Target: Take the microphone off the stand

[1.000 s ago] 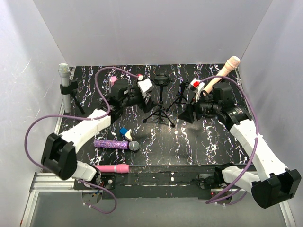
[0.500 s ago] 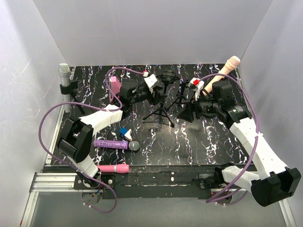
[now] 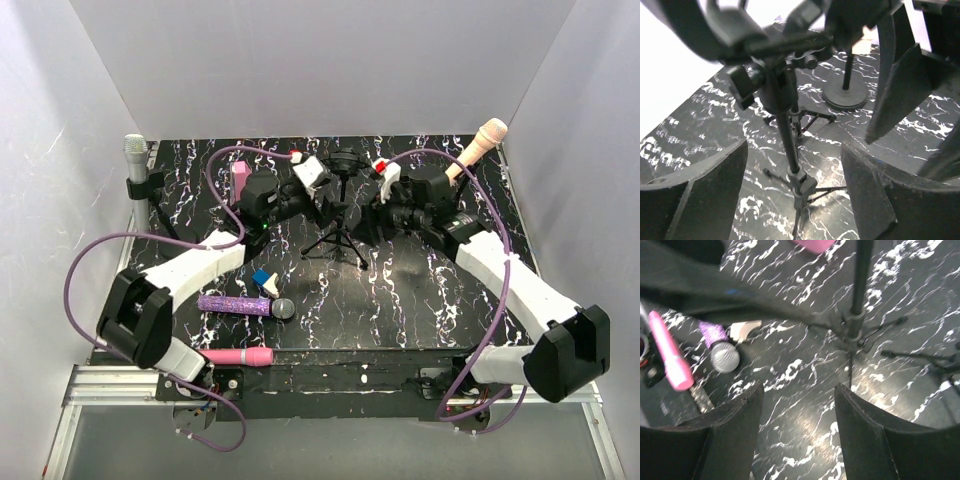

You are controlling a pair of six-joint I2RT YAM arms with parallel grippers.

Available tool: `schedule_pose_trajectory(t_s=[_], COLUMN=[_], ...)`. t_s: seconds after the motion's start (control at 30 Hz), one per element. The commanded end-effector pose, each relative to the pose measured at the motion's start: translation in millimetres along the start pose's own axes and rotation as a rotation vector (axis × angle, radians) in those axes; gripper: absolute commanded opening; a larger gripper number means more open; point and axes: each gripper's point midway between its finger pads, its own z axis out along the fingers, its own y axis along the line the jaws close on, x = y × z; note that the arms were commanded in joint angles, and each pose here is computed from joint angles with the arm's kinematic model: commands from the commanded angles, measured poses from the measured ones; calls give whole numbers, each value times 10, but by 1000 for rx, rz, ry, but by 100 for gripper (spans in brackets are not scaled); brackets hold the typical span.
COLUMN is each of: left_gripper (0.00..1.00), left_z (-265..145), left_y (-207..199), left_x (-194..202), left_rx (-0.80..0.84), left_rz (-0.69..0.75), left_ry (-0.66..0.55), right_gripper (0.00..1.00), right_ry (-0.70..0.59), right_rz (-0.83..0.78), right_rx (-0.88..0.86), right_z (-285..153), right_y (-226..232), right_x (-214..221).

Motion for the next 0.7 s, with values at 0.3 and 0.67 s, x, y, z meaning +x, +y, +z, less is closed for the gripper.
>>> schedule_pose_trajectory(t_s=[0.3, 0.67], left_gripper=[77, 77], left_z=[-1279, -1673], left_y=[57, 85], left_x=[-41, -25], left_rx=[-302, -273], left_rz=[-144, 16], left_ry=[357, 531], right_gripper=[64, 23], right_ry=[-439, -499], right_rz=[-77, -173], right_rx=[212, 34], right_z=[361, 685], right_y=[-401, -292], right_x=[-1056, -940])
